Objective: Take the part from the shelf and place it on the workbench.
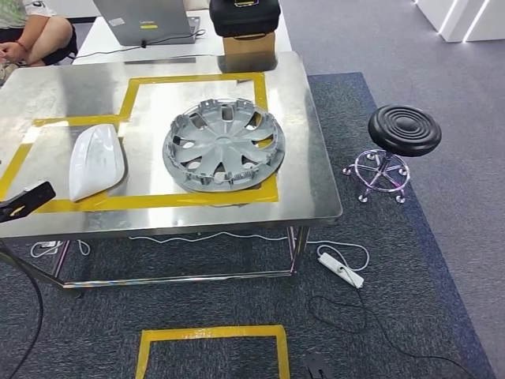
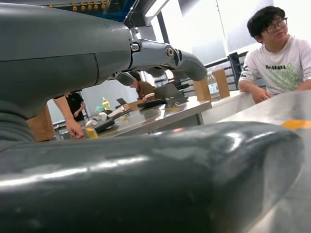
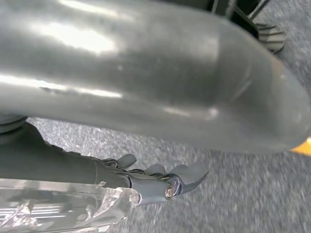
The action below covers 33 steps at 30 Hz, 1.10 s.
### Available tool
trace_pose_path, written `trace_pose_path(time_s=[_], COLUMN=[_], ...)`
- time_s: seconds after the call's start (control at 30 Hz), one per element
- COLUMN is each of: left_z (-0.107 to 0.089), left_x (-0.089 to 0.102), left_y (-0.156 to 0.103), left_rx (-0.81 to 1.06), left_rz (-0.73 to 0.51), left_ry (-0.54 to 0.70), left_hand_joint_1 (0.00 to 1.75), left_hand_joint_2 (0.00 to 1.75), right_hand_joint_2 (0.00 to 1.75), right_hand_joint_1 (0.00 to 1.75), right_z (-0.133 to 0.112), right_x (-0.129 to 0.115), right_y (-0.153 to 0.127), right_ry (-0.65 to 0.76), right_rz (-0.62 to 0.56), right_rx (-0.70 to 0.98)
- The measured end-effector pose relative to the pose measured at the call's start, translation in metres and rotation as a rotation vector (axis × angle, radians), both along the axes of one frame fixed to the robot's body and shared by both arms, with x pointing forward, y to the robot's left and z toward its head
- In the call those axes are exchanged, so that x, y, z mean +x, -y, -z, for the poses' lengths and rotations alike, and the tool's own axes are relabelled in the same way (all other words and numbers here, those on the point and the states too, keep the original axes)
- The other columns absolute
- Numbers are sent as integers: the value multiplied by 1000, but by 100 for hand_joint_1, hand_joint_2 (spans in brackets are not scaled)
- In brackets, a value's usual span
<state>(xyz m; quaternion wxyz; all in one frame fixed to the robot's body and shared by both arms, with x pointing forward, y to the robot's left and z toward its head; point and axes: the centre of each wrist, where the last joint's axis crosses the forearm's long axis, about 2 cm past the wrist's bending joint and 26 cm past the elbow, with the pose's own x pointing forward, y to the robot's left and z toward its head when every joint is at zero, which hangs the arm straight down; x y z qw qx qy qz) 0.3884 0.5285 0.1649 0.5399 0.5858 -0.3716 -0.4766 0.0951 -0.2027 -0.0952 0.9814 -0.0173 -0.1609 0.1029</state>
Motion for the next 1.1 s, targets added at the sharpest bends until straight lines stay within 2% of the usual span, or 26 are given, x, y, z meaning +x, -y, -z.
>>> trace_pose_path(time_s=[0.97,1.1], left_z=[2,7], left_x=[-3,-6], left_y=[-2,-2], left_rx=[16,13], left_rz=[11,11], left_ry=[-22,-33], left_hand_joint_1=[0,0], left_hand_joint_2=[0,0], right_hand_joint_2=[0,0], right_hand_joint_1=[0,0], right_z=[0,0], right_x=[2,-1], right_y=[1,1], right_ry=[4,-2], right_rz=[-1,-1], right_rx=[-2,-2])
